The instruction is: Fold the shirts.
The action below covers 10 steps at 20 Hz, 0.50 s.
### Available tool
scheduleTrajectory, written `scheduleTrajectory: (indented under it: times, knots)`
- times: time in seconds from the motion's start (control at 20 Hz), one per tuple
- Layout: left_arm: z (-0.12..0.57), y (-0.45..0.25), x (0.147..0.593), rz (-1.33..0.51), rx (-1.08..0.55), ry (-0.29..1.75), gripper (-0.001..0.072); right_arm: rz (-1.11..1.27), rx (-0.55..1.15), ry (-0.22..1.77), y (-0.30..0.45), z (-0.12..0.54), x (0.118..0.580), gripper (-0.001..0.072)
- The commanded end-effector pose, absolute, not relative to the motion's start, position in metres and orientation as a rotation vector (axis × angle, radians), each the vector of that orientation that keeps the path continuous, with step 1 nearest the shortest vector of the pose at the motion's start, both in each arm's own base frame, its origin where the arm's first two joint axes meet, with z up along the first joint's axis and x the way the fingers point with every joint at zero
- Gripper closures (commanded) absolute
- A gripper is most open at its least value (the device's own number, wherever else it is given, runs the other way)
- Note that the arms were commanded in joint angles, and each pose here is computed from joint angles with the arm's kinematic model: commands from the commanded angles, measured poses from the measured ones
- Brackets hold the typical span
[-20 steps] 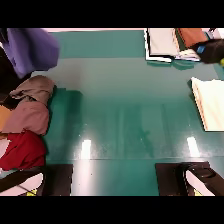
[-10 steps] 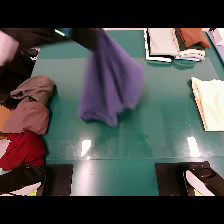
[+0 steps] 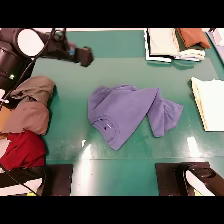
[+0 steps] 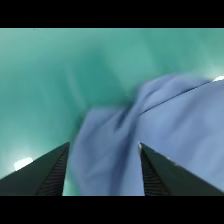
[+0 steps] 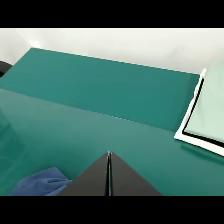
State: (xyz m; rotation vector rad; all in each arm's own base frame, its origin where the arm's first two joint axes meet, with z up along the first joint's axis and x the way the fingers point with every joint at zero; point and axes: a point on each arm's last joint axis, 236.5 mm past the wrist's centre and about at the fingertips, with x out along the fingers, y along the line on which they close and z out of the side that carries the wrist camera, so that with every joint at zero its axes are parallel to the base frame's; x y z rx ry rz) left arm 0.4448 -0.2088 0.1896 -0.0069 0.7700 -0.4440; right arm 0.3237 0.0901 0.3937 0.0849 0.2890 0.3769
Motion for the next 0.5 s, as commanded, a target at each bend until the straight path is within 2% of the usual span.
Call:
scheduleTrajectory:
  times: [0.0, 0.1, 0.25, 0.45]
  knots:
    - [0.095, -0.148, 0.442, -0.310, -0.201, 1.001, 0.0190, 0.380, 0.085, 0.296, 0.091, 0.392, 0.323, 0.0696]
    - [0.036, -0.139, 0.427, -0.270, -0.314, 1.097, 0.0190, 0.380, 0.085, 0.296, 0.091, 0.392, 0.323, 0.0695]
    - [-0.024, -0.140, 0.407, -0.235, -0.399, 1.185, 0.0190, 0.380, 0.085, 0.296, 0.091, 0.392, 0.323, 0.0695]
    - [-0.059, -0.173, 0.397, -0.328, -0.463, 1.265, 0.0190, 0.381, 0.085, 0.299, 0.091, 0.391, 0.324, 0.0696]
